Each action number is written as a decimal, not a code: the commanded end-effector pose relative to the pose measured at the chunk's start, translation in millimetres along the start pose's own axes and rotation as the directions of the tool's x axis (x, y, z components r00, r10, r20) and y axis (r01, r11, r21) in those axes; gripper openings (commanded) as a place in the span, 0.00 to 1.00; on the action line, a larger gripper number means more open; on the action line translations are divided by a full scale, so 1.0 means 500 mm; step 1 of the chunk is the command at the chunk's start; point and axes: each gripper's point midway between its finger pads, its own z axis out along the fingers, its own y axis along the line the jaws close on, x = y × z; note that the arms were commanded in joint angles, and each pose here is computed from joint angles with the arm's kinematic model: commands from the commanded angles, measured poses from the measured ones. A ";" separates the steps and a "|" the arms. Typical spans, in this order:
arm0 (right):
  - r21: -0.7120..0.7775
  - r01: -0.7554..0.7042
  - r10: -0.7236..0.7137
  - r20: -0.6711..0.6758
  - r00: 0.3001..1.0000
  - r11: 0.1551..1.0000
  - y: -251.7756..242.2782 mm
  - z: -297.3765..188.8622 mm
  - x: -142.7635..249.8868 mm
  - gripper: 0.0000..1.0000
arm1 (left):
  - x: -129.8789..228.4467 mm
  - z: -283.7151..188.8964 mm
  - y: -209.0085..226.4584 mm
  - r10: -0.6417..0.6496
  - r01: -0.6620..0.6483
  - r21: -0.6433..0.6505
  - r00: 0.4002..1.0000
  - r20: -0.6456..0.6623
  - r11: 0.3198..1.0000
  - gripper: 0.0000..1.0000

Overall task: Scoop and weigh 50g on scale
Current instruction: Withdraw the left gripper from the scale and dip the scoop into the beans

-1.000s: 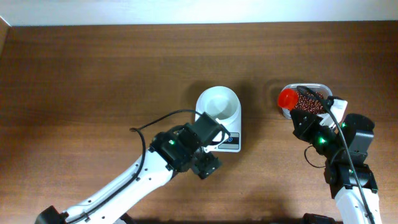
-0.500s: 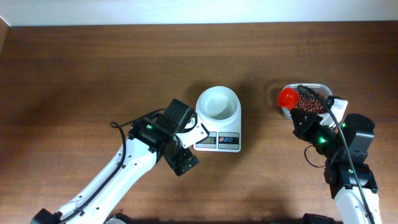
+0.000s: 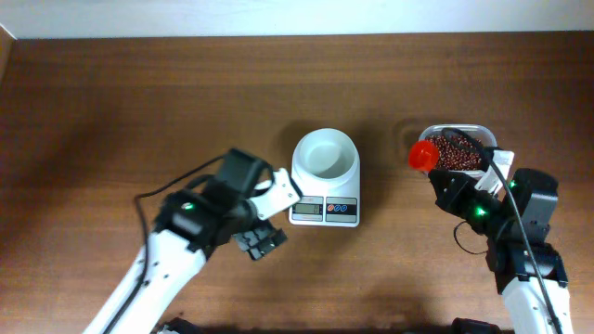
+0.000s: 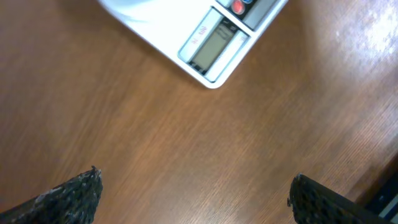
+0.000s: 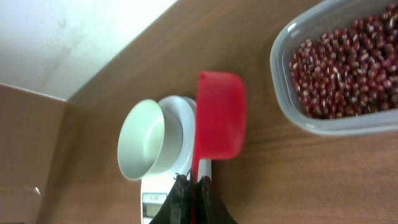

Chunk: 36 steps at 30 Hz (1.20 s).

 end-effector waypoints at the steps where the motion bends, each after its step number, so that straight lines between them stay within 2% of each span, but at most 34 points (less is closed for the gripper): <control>1: 0.002 0.129 -0.129 0.013 0.992 0.992 0.036 -0.028 -0.040 0.04 | 0.000 -0.032 0.009 -0.001 -0.001 0.036 0.998 0.065 0.999 0.99; 7: 0.116 0.123 -0.115 -0.071 0.991 0.986 0.032 -0.072 -0.032 0.04 | -0.006 -0.033 0.013 -0.004 -0.001 0.052 0.996 0.092 0.999 0.99; 12: 0.122 0.110 -0.099 -0.090 0.991 0.986 0.037 -0.089 -0.016 0.04 | -0.006 -0.033 0.013 -0.004 -0.001 0.051 0.996 0.091 0.999 0.99; 24: 0.056 0.225 -0.230 0.109 0.967 0.973 0.124 -0.193 -0.027 0.04 | -0.006 -0.033 0.015 -0.003 -0.001 0.047 0.996 0.091 0.999 0.99; 30: 0.055 0.224 -0.229 0.107 0.968 0.973 0.124 -0.194 -0.025 0.04 | -0.023 -0.035 0.024 0.004 -0.008 0.030 0.992 0.127 1.000 0.99; 36: 0.056 0.223 -0.228 0.107 0.968 0.973 0.123 -0.194 -0.025 0.04 | -0.034 -0.037 0.003 0.001 -0.015 0.088 0.987 0.161 0.996 0.99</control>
